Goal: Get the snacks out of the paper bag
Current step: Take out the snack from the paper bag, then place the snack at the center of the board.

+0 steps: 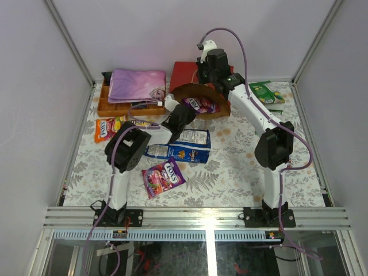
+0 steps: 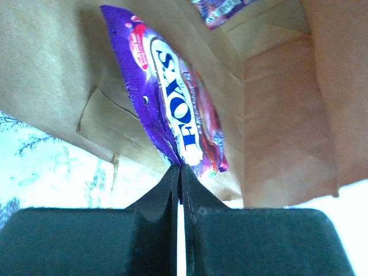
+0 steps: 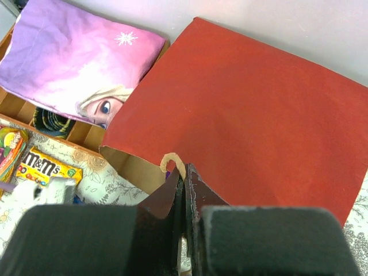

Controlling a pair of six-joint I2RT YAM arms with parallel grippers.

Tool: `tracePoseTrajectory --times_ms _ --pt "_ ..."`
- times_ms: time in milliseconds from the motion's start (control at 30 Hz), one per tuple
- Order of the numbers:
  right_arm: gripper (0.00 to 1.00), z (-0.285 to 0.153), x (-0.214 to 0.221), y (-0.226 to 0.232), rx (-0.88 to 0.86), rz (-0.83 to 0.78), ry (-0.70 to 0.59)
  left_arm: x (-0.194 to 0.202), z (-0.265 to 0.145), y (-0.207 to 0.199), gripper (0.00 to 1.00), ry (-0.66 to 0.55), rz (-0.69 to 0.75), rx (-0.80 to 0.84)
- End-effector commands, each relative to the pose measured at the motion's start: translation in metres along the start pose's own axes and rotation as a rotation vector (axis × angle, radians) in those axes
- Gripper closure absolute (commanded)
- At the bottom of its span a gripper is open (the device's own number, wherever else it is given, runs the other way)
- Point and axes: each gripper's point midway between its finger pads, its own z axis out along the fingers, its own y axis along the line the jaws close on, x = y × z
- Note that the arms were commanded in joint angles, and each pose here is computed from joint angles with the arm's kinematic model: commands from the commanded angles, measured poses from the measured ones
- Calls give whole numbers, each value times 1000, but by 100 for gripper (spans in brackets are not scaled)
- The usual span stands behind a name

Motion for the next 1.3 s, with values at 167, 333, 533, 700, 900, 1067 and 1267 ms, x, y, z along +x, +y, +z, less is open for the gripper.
tracePoseTrajectory --times_ms 167,333,533,700,900,1067,1267 --pt "100 -3 -34 -7 69 23 -92 -56 -80 -102 100 -34 172 286" --pt "100 -8 -46 -15 102 13 -116 -87 -123 -142 100 -48 334 371" --pt "100 -11 -52 -18 106 18 -128 -131 -184 -186 100 -99 473 481" --pt "100 -14 -53 -13 78 19 -128 -177 -221 -169 100 -167 478 417" --pt "100 -12 -52 -5 34 35 -122 -212 -252 -114 100 -221 401 309" --pt "100 -12 -49 3 -9 48 -111 -228 -262 -61 100 -217 349 188" --pt "100 -13 -41 6 -29 43 -91 -209 -270 -10 100 -113 323 83"
